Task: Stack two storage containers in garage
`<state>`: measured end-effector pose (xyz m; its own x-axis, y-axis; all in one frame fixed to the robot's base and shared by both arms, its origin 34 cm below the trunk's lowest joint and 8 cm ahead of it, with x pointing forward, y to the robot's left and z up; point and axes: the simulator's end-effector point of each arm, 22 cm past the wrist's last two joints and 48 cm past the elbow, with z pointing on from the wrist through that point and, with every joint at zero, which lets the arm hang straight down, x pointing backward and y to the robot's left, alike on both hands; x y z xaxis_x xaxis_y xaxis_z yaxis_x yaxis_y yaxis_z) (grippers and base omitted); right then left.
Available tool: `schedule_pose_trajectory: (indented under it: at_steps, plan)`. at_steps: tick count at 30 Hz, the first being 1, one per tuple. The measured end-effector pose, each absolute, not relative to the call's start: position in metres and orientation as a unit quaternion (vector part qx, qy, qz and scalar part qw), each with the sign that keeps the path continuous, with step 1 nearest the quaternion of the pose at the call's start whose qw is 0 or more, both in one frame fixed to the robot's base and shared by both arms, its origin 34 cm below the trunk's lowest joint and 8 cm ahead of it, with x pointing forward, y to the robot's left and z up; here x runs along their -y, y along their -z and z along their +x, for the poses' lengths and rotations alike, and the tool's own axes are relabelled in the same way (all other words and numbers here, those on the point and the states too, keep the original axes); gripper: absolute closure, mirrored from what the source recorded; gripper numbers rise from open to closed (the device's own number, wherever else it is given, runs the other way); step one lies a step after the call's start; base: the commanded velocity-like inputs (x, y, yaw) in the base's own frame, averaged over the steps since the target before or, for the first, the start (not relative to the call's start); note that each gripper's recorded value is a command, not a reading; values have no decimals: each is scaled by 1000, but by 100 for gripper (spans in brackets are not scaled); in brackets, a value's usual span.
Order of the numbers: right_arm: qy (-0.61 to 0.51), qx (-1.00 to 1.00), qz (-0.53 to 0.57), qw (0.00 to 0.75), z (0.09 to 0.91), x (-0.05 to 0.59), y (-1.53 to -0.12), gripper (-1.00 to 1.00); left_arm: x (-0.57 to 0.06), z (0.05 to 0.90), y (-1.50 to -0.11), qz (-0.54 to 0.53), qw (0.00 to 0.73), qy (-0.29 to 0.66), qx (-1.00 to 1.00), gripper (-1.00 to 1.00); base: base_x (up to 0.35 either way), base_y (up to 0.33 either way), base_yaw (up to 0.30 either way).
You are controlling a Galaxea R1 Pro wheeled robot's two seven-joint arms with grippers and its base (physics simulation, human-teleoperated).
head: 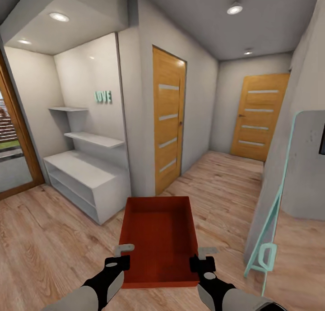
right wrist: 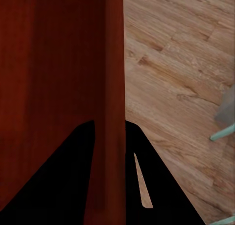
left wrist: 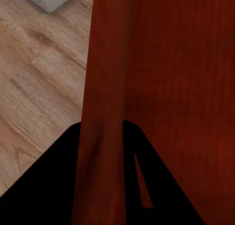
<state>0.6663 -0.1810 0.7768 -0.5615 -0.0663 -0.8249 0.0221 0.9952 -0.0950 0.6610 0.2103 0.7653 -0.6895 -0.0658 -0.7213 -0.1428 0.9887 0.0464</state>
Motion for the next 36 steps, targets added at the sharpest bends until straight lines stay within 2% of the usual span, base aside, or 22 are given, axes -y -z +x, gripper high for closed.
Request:
schedule_pose_trajectory:
  at_steps: [24,36]
  plan:
    - [47,-882,-12,468,666,181,-777,100,-210,661,-765,-57,390,-49,-918,100,323,158,-248]
    - [47,-882,-13,468,666,181,-777,100,-210,661,-765,-57,390,-49,-918,100,323,164,-38]
